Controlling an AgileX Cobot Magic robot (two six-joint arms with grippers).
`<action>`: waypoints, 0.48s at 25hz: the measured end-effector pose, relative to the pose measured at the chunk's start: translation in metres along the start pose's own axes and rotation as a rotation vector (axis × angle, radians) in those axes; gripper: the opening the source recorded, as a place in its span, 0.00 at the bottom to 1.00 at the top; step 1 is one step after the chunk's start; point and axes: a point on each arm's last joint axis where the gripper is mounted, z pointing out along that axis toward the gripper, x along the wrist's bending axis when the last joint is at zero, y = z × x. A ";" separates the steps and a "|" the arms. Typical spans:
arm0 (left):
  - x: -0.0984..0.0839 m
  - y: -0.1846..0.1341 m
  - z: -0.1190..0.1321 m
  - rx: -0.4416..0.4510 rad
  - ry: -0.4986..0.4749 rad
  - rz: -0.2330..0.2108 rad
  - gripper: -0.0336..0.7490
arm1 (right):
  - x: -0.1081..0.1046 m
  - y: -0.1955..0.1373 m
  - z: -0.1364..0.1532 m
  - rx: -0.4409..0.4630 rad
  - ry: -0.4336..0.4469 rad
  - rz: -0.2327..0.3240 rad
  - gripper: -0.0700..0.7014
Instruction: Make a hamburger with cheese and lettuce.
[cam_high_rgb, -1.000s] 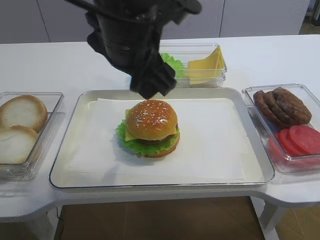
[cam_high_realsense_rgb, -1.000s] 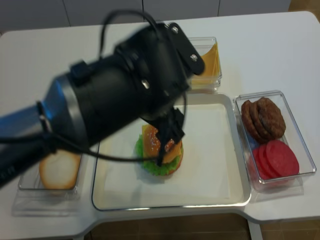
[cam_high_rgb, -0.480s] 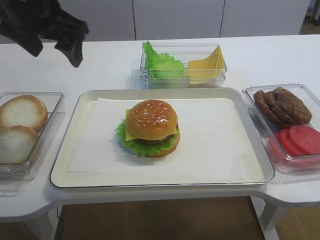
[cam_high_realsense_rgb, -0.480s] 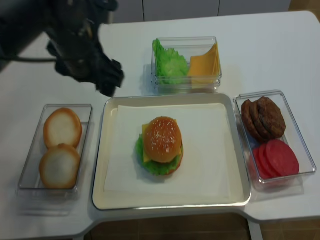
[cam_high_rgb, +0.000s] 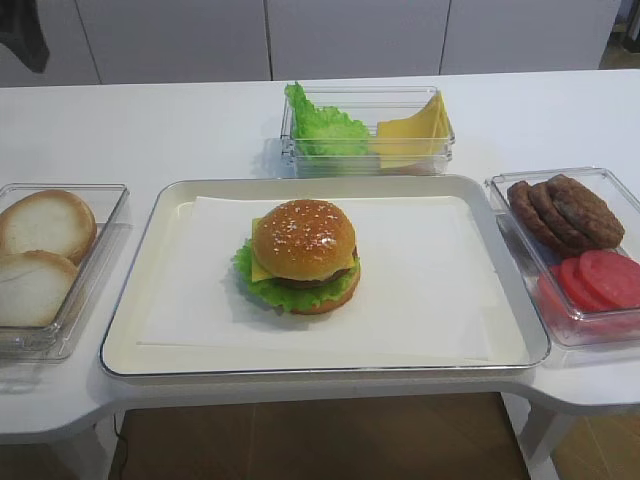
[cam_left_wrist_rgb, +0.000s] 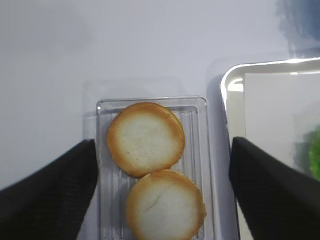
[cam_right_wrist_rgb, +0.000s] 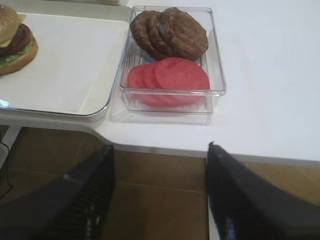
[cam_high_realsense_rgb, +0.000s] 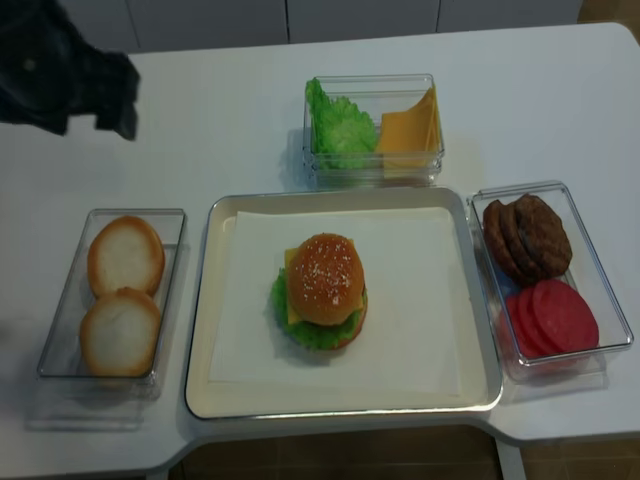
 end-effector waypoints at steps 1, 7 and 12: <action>0.006 -0.001 -0.005 -0.010 0.007 -0.016 0.82 | 0.000 0.000 0.000 0.000 0.000 0.000 0.67; 0.028 -0.012 -0.034 -0.074 0.035 -0.078 0.82 | 0.000 0.000 0.000 0.000 0.000 0.000 0.67; 0.042 -0.037 -0.039 -0.059 0.104 -0.085 0.82 | 0.000 0.000 0.000 0.000 0.000 0.000 0.67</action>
